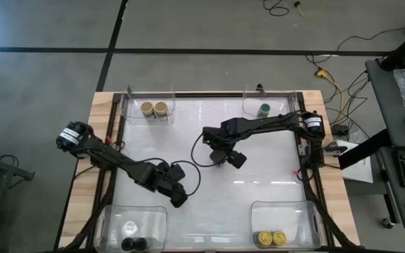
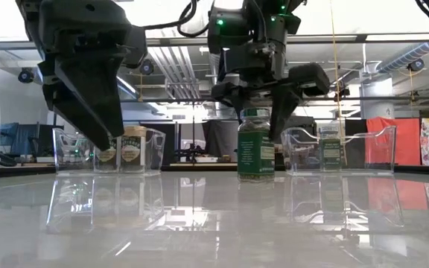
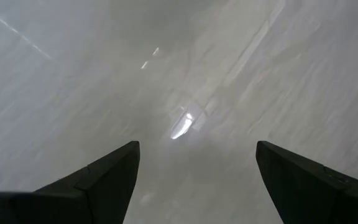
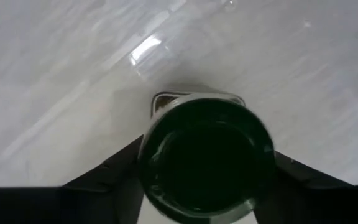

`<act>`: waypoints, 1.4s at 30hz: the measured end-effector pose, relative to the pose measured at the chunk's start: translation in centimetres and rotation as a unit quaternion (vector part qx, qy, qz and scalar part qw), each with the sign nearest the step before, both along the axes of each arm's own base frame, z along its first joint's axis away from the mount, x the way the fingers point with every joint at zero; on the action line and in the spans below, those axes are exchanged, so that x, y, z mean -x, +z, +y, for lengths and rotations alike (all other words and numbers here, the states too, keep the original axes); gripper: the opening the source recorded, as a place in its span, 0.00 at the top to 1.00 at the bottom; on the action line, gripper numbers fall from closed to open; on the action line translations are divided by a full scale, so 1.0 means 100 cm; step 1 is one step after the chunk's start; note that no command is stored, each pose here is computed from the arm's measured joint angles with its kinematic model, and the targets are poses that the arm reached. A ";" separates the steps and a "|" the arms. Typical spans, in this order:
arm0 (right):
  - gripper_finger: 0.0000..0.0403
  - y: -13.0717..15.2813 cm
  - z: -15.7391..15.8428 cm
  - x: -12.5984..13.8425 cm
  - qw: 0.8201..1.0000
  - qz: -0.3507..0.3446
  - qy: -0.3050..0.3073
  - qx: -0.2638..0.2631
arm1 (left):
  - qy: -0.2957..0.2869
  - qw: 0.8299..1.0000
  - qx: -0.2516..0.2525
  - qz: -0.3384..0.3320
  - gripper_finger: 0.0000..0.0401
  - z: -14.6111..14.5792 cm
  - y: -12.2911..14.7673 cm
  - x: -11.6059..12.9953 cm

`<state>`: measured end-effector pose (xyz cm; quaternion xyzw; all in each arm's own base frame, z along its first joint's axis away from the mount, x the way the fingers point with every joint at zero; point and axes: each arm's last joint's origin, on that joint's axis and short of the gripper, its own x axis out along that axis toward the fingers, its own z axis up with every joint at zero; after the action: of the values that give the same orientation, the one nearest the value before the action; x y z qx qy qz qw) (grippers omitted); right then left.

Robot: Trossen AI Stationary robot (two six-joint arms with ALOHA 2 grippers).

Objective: Sort spices by type
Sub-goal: Put the green seasoning bottle into the top right transparent bin

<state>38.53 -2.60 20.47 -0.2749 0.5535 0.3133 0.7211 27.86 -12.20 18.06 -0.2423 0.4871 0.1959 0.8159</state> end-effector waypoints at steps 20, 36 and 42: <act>0.53 0.125 -0.001 0.073 0.952 -0.064 -0.298 -0.008 | 0.007 0.994 -0.071 -0.089 0.24 0.007 -0.009 -0.027; 0.53 0.129 -0.053 0.204 0.867 -0.032 -0.459 0.191 | -0.025 0.991 -0.091 -0.091 0.24 0.009 -0.009 -0.030; 0.53 0.108 -0.079 0.219 0.865 -0.012 -0.454 0.213 | -0.017 0.992 -0.080 -0.092 0.24 0.009 -0.009 -0.029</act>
<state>16.66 -10.53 31.26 -0.1441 0.6619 -0.1770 0.7140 30.80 -11.33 17.21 -0.1850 0.3972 0.1972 0.8770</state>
